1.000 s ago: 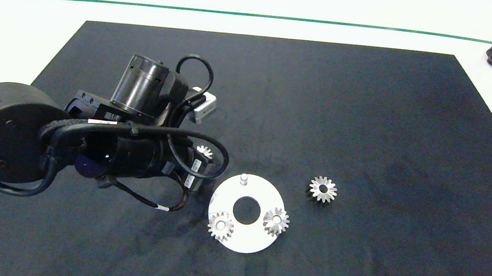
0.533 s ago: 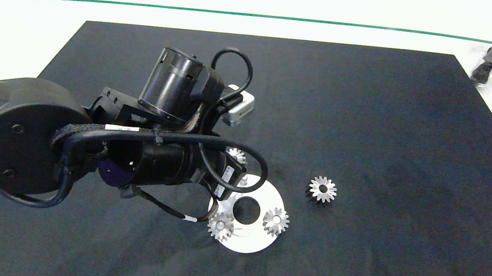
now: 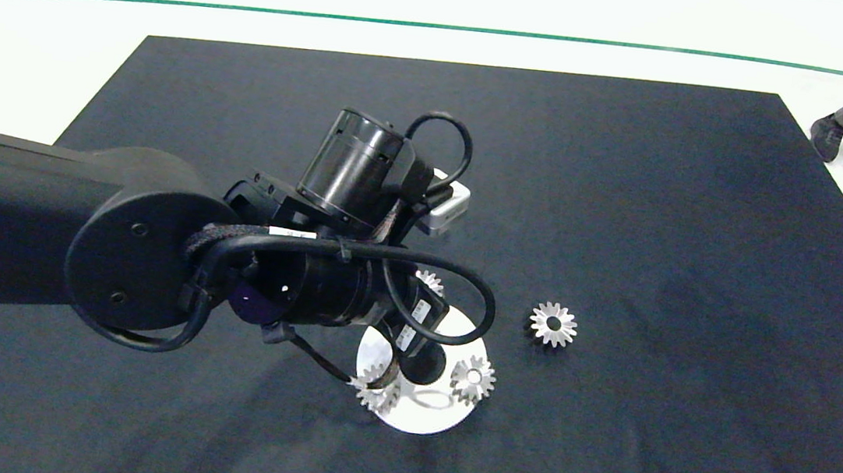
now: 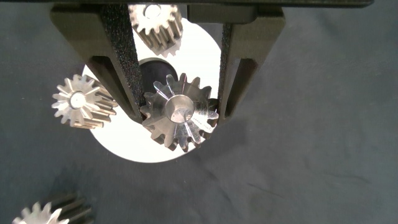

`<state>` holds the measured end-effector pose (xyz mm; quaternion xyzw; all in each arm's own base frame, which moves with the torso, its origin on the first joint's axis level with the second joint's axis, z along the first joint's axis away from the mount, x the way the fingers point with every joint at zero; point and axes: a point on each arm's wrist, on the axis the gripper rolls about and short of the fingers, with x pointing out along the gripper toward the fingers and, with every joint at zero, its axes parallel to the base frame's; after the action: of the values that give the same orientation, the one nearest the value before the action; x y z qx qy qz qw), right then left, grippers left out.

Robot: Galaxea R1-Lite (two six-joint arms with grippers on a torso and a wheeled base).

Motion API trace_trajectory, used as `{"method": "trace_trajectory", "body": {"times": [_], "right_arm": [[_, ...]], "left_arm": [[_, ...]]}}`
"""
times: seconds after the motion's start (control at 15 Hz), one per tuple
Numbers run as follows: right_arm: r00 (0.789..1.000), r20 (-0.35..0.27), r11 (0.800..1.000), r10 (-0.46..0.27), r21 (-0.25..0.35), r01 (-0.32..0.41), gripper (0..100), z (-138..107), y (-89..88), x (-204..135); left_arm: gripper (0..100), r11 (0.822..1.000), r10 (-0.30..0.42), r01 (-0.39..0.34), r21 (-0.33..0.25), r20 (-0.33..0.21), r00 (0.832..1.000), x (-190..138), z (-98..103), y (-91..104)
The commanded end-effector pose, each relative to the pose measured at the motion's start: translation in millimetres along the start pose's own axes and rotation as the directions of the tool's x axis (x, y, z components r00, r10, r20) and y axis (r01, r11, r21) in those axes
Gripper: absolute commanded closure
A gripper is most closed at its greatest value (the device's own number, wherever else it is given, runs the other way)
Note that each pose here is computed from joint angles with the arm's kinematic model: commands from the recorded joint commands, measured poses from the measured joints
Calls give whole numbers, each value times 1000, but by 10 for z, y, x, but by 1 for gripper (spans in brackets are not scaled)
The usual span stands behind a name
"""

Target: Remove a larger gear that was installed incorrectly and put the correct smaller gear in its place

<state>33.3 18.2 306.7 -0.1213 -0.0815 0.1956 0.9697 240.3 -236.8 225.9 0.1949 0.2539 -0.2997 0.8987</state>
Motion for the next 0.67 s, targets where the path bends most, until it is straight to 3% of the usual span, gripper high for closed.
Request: {"method": "trace_trajectory", "body": {"times": [0.07, 0.67], "right_arm": [[1000, -5, 1000, 3, -3, -3, 0, -2, 6, 22], [1000, -3, 1000, 5, -3, -5, 0, 3, 5, 21]], "left_arm": [[81, 1000, -1, 2, 8, -26, 1000, 103, -34, -22], [81, 1000, -5, 6, 17, -28, 1000, 229, 11, -62]]}}
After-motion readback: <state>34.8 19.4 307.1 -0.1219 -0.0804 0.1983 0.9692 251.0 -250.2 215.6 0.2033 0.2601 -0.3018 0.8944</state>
